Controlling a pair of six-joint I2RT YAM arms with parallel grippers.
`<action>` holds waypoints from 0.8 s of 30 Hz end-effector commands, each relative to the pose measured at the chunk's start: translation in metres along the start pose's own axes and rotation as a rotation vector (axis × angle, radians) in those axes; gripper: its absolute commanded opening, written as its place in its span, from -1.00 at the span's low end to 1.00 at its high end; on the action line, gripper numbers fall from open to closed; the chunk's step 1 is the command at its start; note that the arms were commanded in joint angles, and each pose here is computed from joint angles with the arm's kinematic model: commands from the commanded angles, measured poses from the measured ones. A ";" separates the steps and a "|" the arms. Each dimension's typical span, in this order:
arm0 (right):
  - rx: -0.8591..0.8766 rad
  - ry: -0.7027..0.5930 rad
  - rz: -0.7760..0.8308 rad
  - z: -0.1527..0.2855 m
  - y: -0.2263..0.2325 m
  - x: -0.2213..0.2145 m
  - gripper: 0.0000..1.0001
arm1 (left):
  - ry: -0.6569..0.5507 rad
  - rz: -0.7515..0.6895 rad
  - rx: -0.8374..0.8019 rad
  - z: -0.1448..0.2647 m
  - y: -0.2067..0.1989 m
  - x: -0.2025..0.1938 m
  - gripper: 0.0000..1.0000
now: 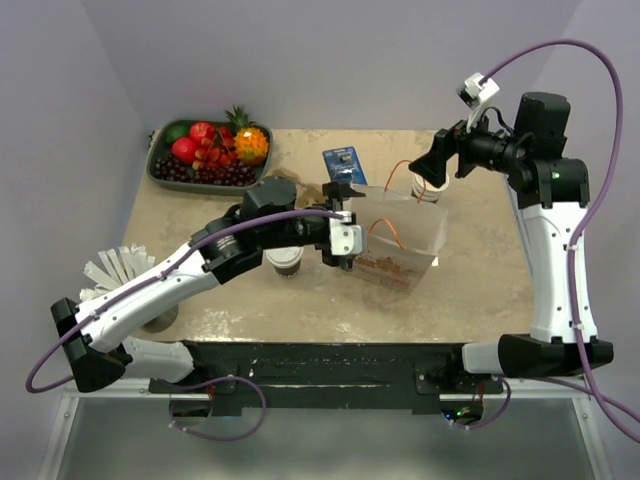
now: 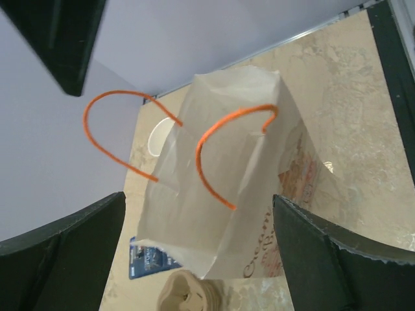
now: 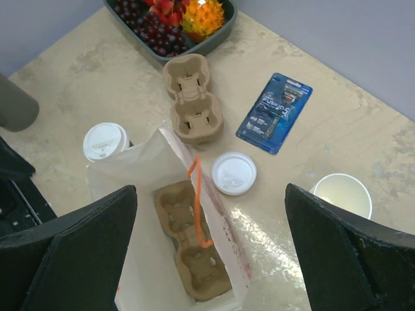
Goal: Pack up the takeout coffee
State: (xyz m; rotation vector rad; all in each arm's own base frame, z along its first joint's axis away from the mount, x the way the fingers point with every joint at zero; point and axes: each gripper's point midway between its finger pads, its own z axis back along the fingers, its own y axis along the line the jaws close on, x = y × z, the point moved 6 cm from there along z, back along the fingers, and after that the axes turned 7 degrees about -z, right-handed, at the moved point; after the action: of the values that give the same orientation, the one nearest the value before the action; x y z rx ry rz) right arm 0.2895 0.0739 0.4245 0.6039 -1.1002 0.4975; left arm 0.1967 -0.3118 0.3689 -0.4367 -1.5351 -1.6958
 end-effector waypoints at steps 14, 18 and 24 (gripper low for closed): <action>0.109 0.094 0.092 -0.051 -0.038 -0.021 0.52 | -0.145 -0.056 -0.021 -0.041 0.034 -0.007 0.83; 0.167 0.096 0.119 -0.062 -0.044 -0.009 -0.61 | -0.210 -0.051 -0.077 -0.063 0.043 0.002 0.18; 0.163 0.016 0.279 -0.026 0.001 0.020 -1.00 | -0.253 -0.010 -0.208 -0.046 0.017 0.008 -1.00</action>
State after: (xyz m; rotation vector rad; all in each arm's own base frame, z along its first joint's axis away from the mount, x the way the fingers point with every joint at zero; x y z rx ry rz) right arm 0.3694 0.0776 0.3716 0.6232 -0.9625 0.6572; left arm 0.2475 -0.3721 0.3495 -0.6279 -1.4940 -1.8081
